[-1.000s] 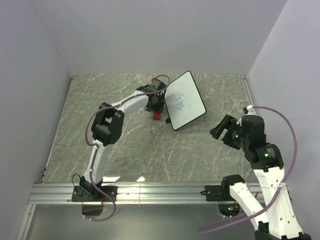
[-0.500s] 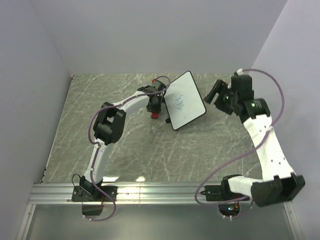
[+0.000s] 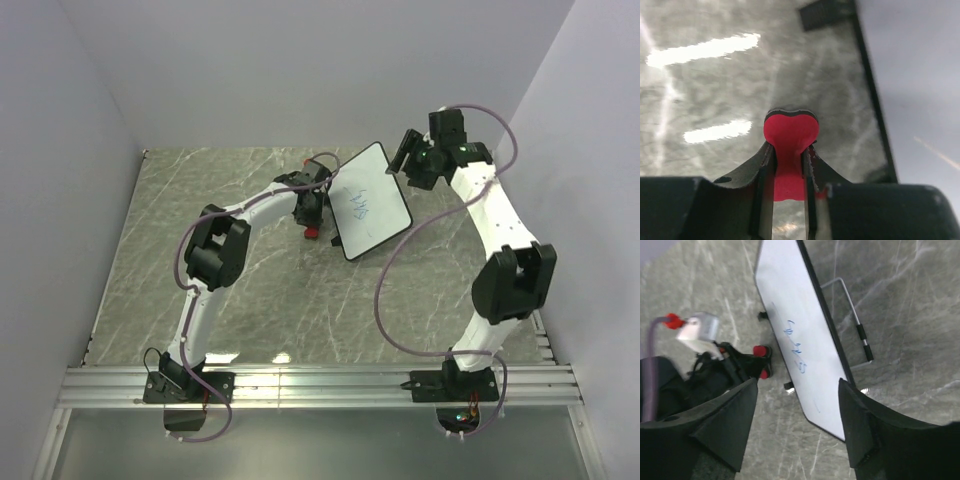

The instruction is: Erase the whiteboard

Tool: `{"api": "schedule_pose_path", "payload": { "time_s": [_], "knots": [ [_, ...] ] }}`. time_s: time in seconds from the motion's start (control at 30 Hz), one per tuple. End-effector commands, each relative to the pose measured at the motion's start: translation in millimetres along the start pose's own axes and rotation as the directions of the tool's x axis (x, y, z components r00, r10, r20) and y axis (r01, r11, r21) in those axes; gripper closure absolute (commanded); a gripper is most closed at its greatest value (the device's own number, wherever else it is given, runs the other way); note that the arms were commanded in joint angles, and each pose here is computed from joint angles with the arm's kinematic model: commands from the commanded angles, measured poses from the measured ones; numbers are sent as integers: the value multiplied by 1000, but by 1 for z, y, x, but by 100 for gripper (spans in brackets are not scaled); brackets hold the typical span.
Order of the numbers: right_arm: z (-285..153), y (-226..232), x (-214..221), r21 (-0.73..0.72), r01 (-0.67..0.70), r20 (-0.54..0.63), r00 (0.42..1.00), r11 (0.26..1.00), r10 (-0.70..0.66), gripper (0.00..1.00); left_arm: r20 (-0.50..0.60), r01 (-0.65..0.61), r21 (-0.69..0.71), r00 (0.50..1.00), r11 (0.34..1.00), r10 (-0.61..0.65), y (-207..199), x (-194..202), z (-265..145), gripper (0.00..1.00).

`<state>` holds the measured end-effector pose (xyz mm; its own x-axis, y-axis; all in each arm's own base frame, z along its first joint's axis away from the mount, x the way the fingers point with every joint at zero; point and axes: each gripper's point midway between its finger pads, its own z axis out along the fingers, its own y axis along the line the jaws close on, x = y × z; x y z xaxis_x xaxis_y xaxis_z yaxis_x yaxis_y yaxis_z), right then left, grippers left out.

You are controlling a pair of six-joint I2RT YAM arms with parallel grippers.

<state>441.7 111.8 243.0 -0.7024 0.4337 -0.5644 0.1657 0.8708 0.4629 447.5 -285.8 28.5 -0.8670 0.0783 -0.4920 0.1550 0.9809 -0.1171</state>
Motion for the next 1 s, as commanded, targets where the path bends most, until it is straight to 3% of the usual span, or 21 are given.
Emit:
{"api": "schedule_pose_path", "payload": {
  "time_s": [0.0, 0.3, 0.63, 0.8, 0.93, 0.97],
  "knots": [
    [11, 4, -8, -43, 12, -19, 1000, 999, -13, 29, 84, -10, 164, 996, 986, -4, -35, -38, -50, 100],
    [33, -26, 18, 22, 4, -88, 996, 1000, -2, 30, 254, -49, 391, 965, 919, -57, -86, -109, -134, 100],
    [58, -47, 25, 69, -2, -126, 992, 998, 11, 30, 210, -26, 516, 973, 856, -97, -111, -103, -135, 100],
    [74, -49, 45, 29, -8, -201, 979, 1000, 14, 47, 188, -32, 581, 978, 813, -95, -128, -101, -130, 100],
    [76, -55, 55, 40, -6, -223, 975, 999, 14, 74, 182, -38, 592, 979, 805, -88, -142, -98, -124, 100],
    [74, -56, 55, 40, -2, -221, 975, 999, 11, 77, 182, -38, 594, 979, 803, -88, -145, -97, -122, 100]
  ]
}}
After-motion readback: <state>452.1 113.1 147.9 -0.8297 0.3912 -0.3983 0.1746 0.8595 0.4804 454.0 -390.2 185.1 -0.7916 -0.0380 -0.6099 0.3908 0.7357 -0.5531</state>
